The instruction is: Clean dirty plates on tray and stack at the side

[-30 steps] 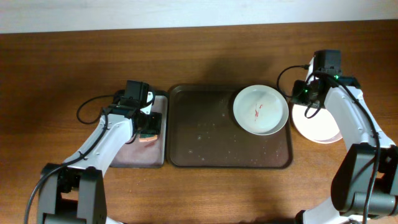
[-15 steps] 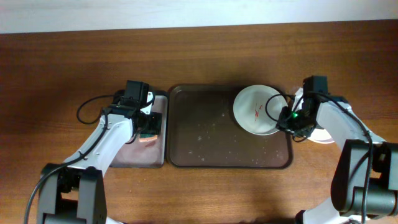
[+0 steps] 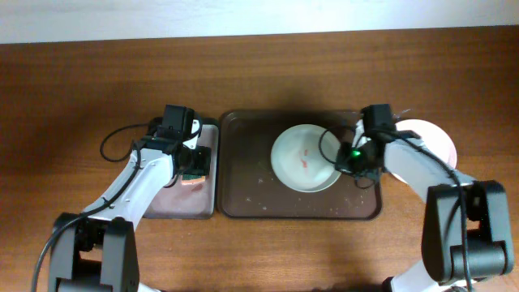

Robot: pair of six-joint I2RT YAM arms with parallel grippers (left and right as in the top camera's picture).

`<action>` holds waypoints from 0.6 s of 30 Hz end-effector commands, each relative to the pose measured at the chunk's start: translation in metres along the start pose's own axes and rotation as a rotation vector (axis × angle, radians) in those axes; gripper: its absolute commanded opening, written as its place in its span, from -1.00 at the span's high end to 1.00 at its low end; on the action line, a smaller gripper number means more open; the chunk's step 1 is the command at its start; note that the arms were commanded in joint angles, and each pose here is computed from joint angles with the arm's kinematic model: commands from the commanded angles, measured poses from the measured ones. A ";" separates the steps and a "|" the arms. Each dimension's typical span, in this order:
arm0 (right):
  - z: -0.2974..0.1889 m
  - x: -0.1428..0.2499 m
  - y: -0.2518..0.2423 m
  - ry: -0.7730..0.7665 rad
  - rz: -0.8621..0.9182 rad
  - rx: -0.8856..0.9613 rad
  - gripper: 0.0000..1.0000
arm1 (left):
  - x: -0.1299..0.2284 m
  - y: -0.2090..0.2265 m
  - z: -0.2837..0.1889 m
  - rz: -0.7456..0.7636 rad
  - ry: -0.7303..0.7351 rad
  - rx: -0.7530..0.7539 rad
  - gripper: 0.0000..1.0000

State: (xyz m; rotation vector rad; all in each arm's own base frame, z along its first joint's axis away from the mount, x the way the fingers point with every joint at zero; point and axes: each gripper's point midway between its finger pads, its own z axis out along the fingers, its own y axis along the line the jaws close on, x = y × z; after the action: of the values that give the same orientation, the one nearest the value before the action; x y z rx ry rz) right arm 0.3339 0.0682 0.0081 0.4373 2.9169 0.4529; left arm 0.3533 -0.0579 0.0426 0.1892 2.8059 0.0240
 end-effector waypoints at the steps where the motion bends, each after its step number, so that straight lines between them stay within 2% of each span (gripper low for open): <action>1: 0.010 0.013 0.025 0.015 0.024 -0.007 0.92 | 0.001 0.000 0.003 0.000 0.008 0.007 -0.48; 3: 0.013 0.017 0.040 0.006 -0.022 -0.023 0.92 | -0.003 0.000 0.003 -0.001 -0.007 0.007 -0.47; 5: 0.014 0.020 0.044 0.010 -0.036 -0.025 0.92 | -0.006 0.000 0.003 -0.015 -0.018 0.007 -0.30; 7: 0.014 0.020 0.044 0.011 -0.036 -0.025 0.92 | -0.004 0.000 0.006 -0.107 -0.009 0.005 -0.05; 9: 0.014 0.020 0.044 0.012 -0.036 -0.025 0.92 | 0.004 0.003 0.016 -0.242 0.026 -0.018 0.03; 12: 0.014 0.020 0.044 0.012 -0.036 -0.025 0.92 | 0.017 0.003 0.032 -0.287 0.083 -0.034 0.12; 13: 0.014 0.020 0.044 0.012 -0.036 -0.025 0.91 | 0.018 0.004 0.036 -0.285 0.089 -0.039 0.28; 14: 0.014 0.020 0.044 0.011 -0.036 -0.025 0.91 | 0.017 0.004 0.037 -0.285 0.086 -0.042 0.72; 15: 0.014 0.020 0.044 0.012 -0.036 -0.025 0.91 | 0.014 0.008 0.036 -0.285 0.071 -0.064 1.00; 18: 0.014 0.020 0.044 0.012 -0.036 -0.024 0.91 | -0.006 0.018 0.017 -0.288 0.004 -0.105 1.00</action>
State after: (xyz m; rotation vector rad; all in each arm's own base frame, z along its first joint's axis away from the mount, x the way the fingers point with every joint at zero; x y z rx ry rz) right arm 0.3311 0.1175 0.0103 0.3674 2.9138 0.4952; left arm 0.3535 -0.0518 0.0089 -0.1974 2.8667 0.0358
